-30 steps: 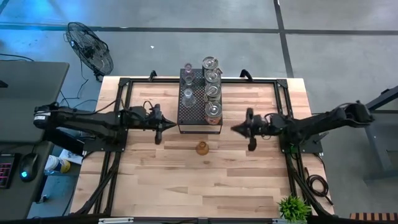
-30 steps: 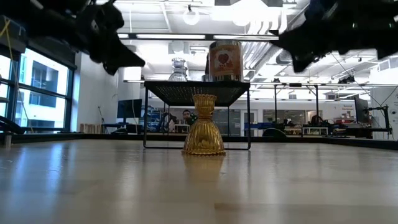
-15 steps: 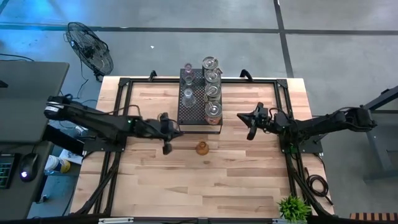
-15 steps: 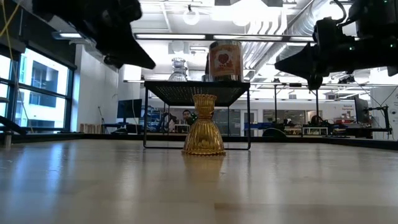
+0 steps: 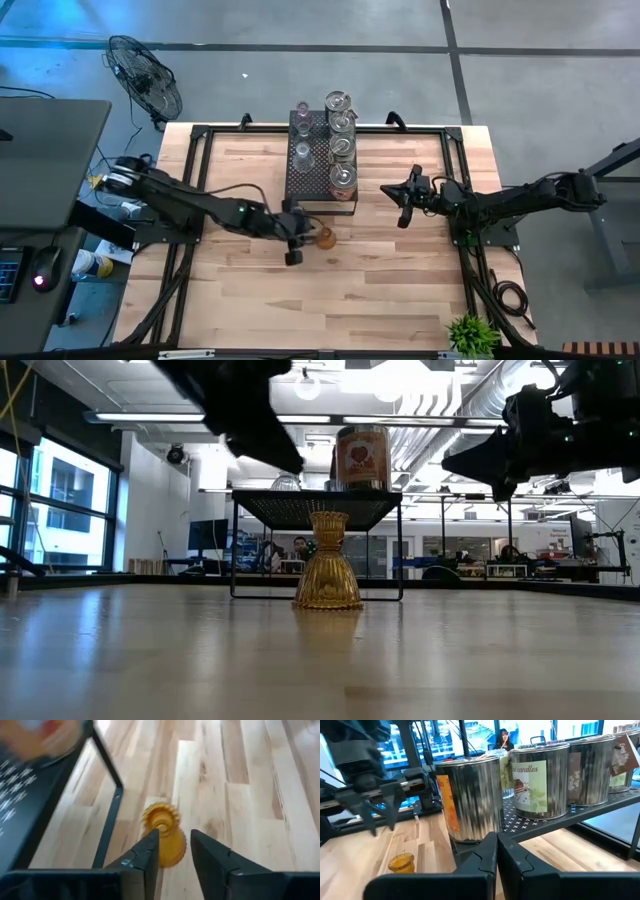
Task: Pick & Place candle stick holders
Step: Put the yellow glass candle holder on the shelf
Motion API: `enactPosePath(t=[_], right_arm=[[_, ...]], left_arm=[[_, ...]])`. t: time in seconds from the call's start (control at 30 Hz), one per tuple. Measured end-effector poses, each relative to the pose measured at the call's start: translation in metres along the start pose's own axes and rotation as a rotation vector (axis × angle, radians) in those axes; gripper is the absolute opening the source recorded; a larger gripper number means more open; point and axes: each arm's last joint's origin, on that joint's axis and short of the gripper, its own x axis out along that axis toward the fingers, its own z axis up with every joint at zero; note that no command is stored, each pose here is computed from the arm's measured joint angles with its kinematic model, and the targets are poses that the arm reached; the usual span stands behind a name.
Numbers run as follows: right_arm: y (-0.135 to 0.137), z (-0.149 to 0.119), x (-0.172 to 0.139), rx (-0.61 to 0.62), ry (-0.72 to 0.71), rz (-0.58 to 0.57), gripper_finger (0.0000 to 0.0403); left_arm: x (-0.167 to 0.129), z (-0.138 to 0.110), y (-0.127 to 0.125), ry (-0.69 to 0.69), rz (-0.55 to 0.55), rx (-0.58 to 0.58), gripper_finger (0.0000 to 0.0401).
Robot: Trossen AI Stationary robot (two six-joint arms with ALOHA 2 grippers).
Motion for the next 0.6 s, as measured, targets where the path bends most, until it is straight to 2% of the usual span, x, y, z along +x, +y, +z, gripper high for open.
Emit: enactPosePath(t=[0.3,0.6], right_arm=[[0.000,-0.002,0.000,-0.018,0.020,0.003,0.0002],[0.000,-0.003,0.000,-0.027,0.028,0.003,0.0002]], left_arm=[[0.037,0.021,-0.016,0.088,0.013,0.123,0.0124],[0.064,0.015,-0.023,0.240,0.088,0.176,0.0124]])
